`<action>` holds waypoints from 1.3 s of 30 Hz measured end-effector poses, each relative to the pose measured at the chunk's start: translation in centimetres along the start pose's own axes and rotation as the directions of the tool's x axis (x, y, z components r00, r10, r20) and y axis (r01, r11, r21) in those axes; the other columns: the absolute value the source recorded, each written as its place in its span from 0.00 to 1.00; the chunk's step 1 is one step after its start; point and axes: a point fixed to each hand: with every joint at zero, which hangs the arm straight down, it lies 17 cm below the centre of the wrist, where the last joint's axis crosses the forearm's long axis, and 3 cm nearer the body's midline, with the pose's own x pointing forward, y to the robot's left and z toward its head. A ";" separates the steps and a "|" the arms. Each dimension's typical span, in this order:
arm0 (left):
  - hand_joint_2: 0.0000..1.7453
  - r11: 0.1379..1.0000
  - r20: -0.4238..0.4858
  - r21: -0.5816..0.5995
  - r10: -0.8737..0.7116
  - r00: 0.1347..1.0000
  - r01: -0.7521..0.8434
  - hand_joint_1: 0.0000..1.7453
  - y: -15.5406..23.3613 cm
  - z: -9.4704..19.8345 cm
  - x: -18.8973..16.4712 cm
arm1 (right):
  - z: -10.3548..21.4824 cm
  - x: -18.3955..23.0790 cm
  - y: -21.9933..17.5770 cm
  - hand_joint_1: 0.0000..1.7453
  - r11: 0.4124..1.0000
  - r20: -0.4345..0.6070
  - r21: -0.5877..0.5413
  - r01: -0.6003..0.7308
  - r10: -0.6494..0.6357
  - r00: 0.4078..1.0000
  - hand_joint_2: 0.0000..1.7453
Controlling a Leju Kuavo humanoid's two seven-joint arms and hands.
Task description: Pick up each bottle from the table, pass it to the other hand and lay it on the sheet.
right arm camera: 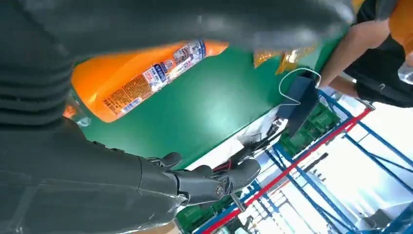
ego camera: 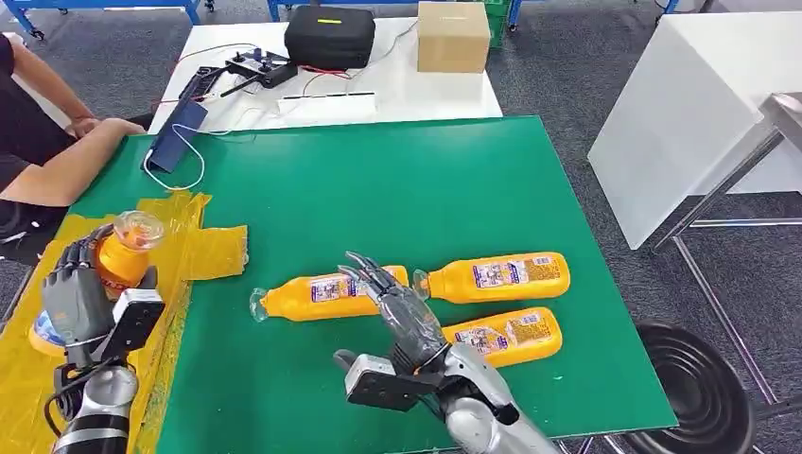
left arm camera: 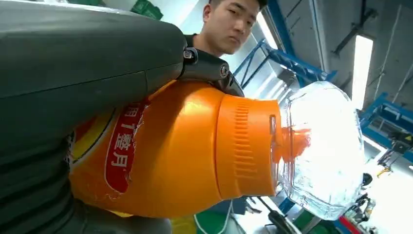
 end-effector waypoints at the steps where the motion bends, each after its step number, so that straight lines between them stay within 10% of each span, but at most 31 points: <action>1: 1.00 1.000 -0.002 -0.003 -0.002 1.000 0.002 1.00 -0.1 0.0 -0.2 | 0.0 0.0 0.0 0.00 1.000 0.000 0.000 -0.002 0.002 1.000 0.00; 12: 1.00 0.990 0.018 -0.080 -0.117 0.993 0.118 1.00 -1.6 0.8 -0.9 | 0.3 -0.4 0.0 0.00 1.000 -0.013 0.009 0.004 -0.004 1.000 0.00; 19: 1.00 0.923 0.055 -0.328 -0.195 0.979 0.202 1.00 -8.5 3.0 -2.6 | -1.9 -1.8 0.9 0.00 0.987 -0.089 0.152 0.050 -0.037 0.995 0.00; 39: 1.00 0.711 0.125 -0.685 -0.104 0.987 0.161 1.00 -17.3 6.1 -2.6 | -8.4 -4.0 1.9 0.00 0.924 -0.156 0.360 -0.131 0.197 0.968 0.00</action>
